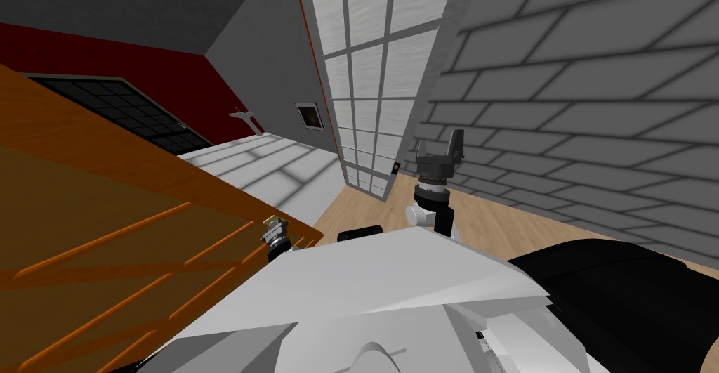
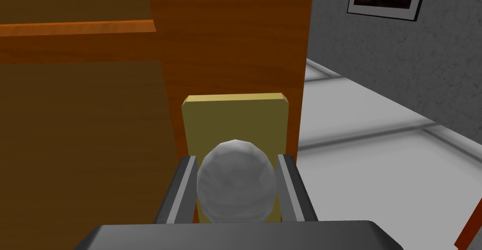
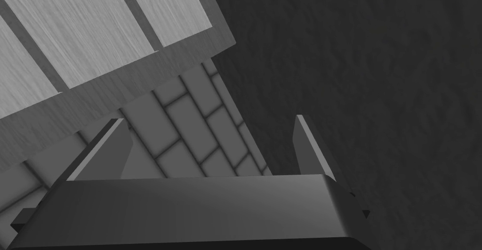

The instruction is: Pull the door open

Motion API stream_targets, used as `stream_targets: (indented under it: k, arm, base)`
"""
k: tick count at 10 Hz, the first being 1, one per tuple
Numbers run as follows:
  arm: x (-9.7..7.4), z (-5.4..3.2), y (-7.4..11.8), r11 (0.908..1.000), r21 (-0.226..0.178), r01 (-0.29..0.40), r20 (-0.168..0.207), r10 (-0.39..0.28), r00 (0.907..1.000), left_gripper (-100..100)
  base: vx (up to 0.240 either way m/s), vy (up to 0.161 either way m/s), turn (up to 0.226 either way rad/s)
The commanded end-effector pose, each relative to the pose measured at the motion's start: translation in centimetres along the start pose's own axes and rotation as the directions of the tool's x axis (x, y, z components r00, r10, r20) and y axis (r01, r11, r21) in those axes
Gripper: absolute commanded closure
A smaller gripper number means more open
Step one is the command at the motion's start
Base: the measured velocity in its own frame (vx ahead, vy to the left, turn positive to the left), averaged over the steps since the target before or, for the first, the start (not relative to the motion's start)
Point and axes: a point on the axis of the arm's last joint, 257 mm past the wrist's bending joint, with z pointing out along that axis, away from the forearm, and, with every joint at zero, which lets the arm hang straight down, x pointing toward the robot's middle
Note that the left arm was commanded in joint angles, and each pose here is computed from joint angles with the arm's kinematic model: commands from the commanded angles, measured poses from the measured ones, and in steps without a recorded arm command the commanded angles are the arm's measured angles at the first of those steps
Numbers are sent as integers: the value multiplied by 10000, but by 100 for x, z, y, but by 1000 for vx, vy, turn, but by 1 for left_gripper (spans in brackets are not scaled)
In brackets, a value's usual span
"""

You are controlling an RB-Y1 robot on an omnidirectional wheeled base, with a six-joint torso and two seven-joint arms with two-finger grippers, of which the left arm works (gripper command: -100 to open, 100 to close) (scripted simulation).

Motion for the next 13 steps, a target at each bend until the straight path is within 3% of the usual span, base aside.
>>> stream_targets:
  k: [1, 7, 10, 11, 13]
  arm:
    - [5, 0, -10, 10000, 19, 8, -18, -8, 10000, 100]
    - [17, -12, 362, 9926, -1212, 94, 7, -94, 10000, 100]
    - [18, -28, 486, 9867, -1623, 128, 29, -125, 9999, 100]
    - [-15, -43, 465, 9881, -1536, 115, 99, -101, 9999, 100]
    - [-15, -82, 560, 9809, -1943, 114, 105, -96, 9999, 100]
  base:
    - [0, 0, 0]
    - [-221, -39, -65]
    - [-197, -7, -48]
    - [-67, -3, -22]
    - [-215, -9, -68]
